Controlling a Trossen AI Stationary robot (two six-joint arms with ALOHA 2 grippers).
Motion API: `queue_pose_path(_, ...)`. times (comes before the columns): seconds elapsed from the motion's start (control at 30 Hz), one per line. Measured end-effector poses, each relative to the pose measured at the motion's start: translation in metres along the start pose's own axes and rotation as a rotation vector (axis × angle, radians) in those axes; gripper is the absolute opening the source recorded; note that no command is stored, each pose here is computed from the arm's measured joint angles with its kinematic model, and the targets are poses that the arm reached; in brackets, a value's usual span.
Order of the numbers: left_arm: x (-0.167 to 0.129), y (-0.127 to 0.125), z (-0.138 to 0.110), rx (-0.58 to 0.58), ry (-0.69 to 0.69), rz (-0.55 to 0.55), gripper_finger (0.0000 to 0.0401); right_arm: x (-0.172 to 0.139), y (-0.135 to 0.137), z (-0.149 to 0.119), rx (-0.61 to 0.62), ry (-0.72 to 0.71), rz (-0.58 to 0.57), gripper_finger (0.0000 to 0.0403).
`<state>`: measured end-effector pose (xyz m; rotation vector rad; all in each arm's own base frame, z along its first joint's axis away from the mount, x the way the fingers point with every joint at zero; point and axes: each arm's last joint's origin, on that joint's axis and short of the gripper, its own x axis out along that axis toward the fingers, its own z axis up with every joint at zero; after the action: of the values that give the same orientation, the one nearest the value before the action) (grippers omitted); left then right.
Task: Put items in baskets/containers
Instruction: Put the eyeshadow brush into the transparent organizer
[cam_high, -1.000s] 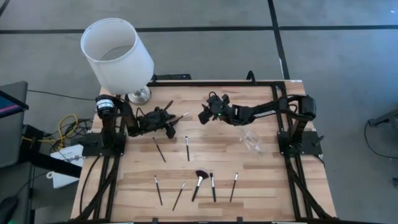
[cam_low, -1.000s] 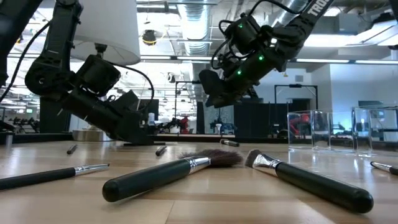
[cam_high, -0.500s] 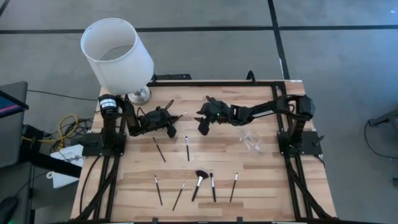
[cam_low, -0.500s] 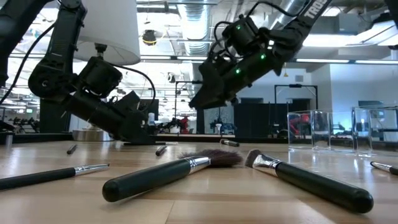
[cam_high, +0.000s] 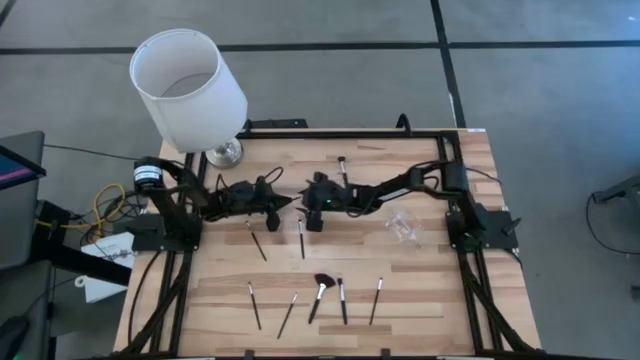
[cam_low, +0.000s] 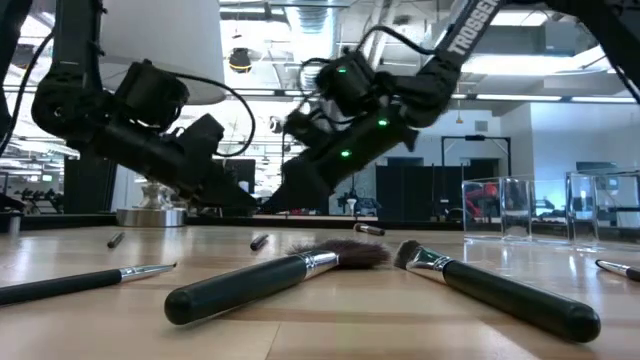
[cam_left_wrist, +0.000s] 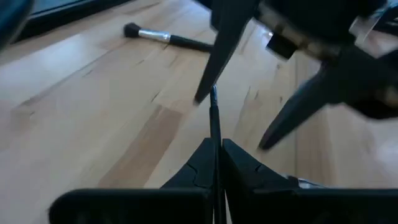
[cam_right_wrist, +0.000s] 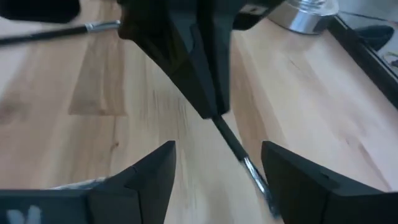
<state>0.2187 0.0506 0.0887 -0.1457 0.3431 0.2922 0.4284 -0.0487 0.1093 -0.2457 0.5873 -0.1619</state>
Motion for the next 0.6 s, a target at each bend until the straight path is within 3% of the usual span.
queue_pose_path(0.23,-0.001,-0.002,-0.002,0.007,0.029,0.004,0.0013,0.020,-0.001,0.009,-0.017,0.121,-0.004,0.0205)
queue_pose_path(0.6,-0.003,-0.001,-0.007,0.009,0.059,0.015,0.0012,0.010,0.000,0.021,-0.034,0.159,-0.035,0.0142)
